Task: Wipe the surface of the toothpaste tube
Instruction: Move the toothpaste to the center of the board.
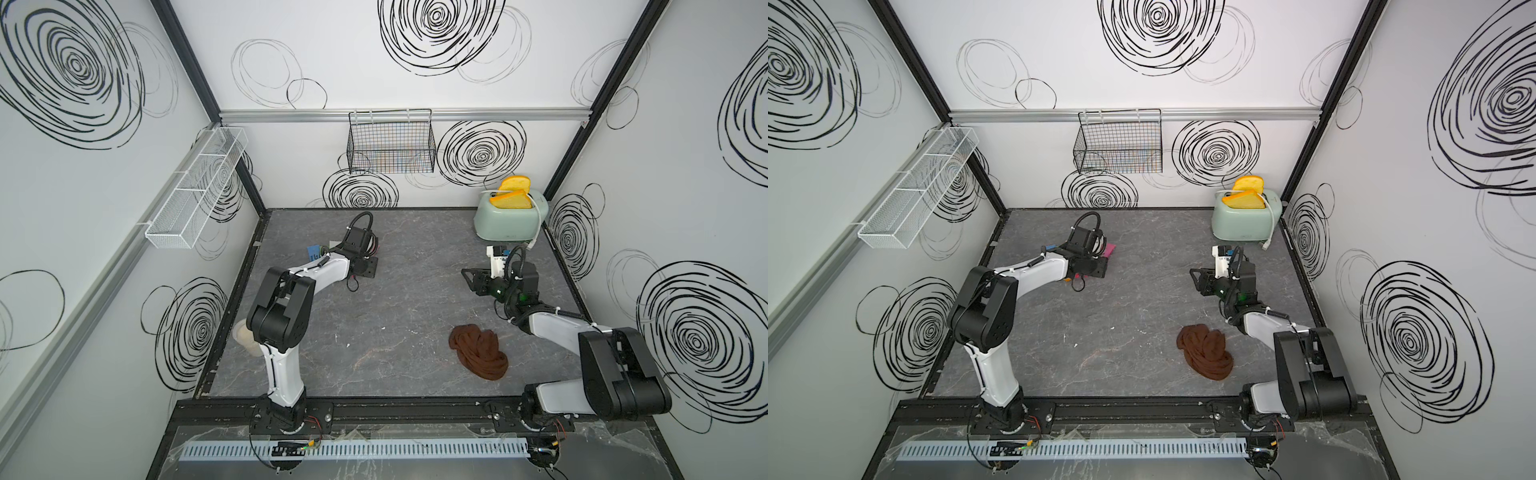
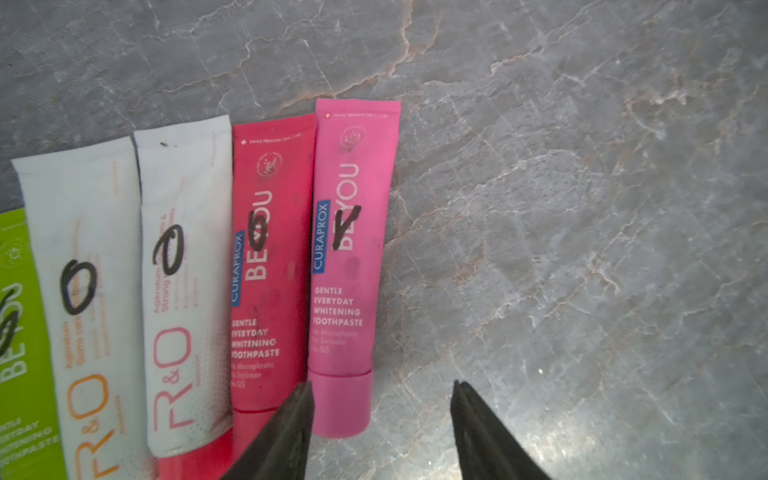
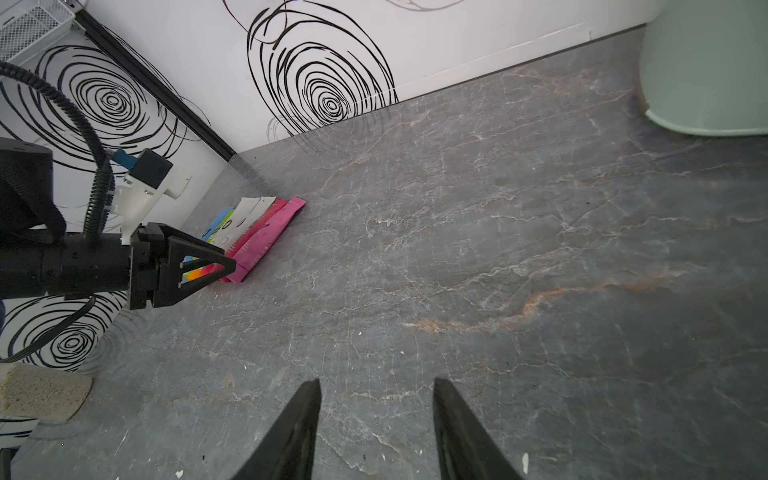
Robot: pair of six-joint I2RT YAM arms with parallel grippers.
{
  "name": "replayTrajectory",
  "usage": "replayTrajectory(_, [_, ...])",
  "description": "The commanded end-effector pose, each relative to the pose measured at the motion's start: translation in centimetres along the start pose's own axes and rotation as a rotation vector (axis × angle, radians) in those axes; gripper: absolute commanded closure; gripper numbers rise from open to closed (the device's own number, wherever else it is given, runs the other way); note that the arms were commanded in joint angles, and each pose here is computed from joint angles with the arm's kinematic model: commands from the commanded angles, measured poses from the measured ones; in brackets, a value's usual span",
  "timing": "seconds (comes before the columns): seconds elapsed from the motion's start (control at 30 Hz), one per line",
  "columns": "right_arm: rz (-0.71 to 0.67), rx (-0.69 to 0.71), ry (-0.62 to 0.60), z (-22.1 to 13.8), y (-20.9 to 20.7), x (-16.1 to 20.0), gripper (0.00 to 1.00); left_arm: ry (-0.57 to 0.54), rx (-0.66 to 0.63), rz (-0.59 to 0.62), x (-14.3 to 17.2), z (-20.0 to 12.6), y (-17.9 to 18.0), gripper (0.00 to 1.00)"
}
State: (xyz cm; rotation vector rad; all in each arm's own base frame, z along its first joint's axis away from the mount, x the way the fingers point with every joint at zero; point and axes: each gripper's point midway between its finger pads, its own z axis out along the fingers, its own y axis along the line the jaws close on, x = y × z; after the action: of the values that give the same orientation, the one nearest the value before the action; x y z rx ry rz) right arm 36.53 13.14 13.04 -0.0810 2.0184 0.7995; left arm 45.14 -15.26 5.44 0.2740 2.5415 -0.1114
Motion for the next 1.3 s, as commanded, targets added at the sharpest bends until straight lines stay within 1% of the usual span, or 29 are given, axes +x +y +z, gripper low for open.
replayTrajectory(0.0, [-0.014,-0.032,-0.04,0.3,0.9,-1.5,0.52,0.021,-0.036,0.016,-0.1,0.6,0.9,0.41])
replayTrajectory(0.23, [-0.018,-0.036,-0.04,0.4,1.1,-1.6,0.52,0.055,-0.019,0.014,0.4,1.6,0.3,0.44])
replayTrajectory(0.4, [-0.019,-0.034,-0.043,0.2,1.1,-1.6,0.52,0.078,-0.014,0.009,0.9,2.0,0.1,0.44])
replayTrajectory(0.47, [-0.02,-0.033,-0.046,0.2,1.2,-1.7,0.52,0.084,-0.02,0.007,1.1,2.1,0.2,0.41])
replayTrajectory(0.53, [-0.02,-0.034,-0.046,0.2,1.2,-1.7,0.52,0.087,-0.017,0.005,1.4,2.2,0.2,0.35])
replayTrajectory(0.6, [-0.02,-0.035,-0.045,0.2,1.2,-1.6,0.52,0.084,-0.005,0.003,1.3,2.2,0.0,0.32])
replayTrajectory(0.73, [-0.02,-0.036,-0.044,0.2,1.2,-1.6,0.52,0.079,0.026,-0.004,1.1,2.3,-0.5,0.31])
replayTrajectory(0.8, [-0.02,-0.035,-0.045,0.2,1.2,-1.6,0.52,0.075,0.041,-0.008,1.0,2.3,-0.8,0.31])
replayTrajectory(1.0, [-0.023,-0.041,-0.041,0.3,1.3,-1.6,0.52,0.078,0.053,-0.013,0.8,2.8,-1.1,0.4])
replayTrajectory(1.27, [-0.026,-0.044,-0.035,0.5,1.5,-1.5,0.52,0.097,0.014,-0.007,1.0,4.0,-0.5,0.44])
